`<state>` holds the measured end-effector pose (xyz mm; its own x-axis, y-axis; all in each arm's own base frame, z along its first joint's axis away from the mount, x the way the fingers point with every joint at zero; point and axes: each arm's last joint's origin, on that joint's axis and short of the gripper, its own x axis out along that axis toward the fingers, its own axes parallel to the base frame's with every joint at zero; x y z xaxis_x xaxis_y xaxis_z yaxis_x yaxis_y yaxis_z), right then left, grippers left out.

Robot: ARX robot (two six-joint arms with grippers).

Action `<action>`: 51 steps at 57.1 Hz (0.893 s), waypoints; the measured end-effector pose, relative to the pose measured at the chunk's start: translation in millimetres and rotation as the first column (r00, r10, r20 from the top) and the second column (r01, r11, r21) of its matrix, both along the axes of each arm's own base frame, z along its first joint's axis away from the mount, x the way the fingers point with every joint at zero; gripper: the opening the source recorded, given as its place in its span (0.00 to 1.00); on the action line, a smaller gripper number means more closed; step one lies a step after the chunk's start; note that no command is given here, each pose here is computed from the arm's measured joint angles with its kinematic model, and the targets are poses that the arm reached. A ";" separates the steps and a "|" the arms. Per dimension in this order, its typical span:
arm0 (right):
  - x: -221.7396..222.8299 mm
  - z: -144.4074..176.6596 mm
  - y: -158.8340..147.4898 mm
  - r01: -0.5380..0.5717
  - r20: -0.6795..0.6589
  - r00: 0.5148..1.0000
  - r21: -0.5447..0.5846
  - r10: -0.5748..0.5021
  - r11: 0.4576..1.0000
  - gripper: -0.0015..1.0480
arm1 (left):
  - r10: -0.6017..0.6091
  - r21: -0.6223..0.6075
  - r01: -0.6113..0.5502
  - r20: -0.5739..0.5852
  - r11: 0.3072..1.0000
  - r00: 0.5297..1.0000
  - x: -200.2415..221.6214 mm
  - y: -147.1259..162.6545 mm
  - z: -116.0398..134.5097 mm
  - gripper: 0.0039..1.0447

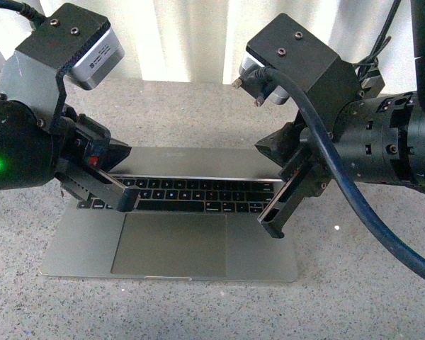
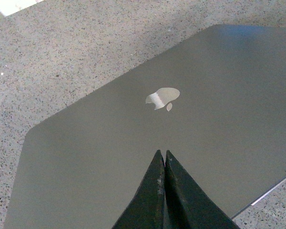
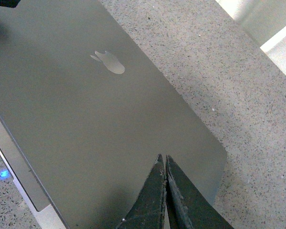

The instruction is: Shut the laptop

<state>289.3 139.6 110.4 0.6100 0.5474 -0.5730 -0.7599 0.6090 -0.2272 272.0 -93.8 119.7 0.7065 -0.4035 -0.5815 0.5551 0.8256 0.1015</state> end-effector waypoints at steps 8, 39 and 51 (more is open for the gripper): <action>-1.2 -1.0 0.9 -0.002 -0.003 1.000 0.002 0.002 1.000 0.01 | 0.013 -0.011 -0.013 -0.008 1.000 1.000 -3.0 0.3 -1.8 0.03; -7.4 -18.7 1.4 0.006 -0.048 0.999 0.007 -0.006 1.000 0.01 | 0.031 -0.056 -0.033 -0.042 0.998 0.999 -4.7 -1.4 -15.4 0.03; -8.4 -25.1 0.9 0.008 -0.064 0.998 0.002 -0.007 1.000 0.01 | 0.041 -0.078 -0.046 -0.062 0.996 0.997 -3.1 -0.8 -21.9 0.03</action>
<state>280.9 140.5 85.3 0.5761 0.5445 -0.6097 -0.7683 0.6153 -0.1765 268.9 -94.6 97.8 0.6887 -0.4194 -0.5914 0.5215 0.8532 0.0023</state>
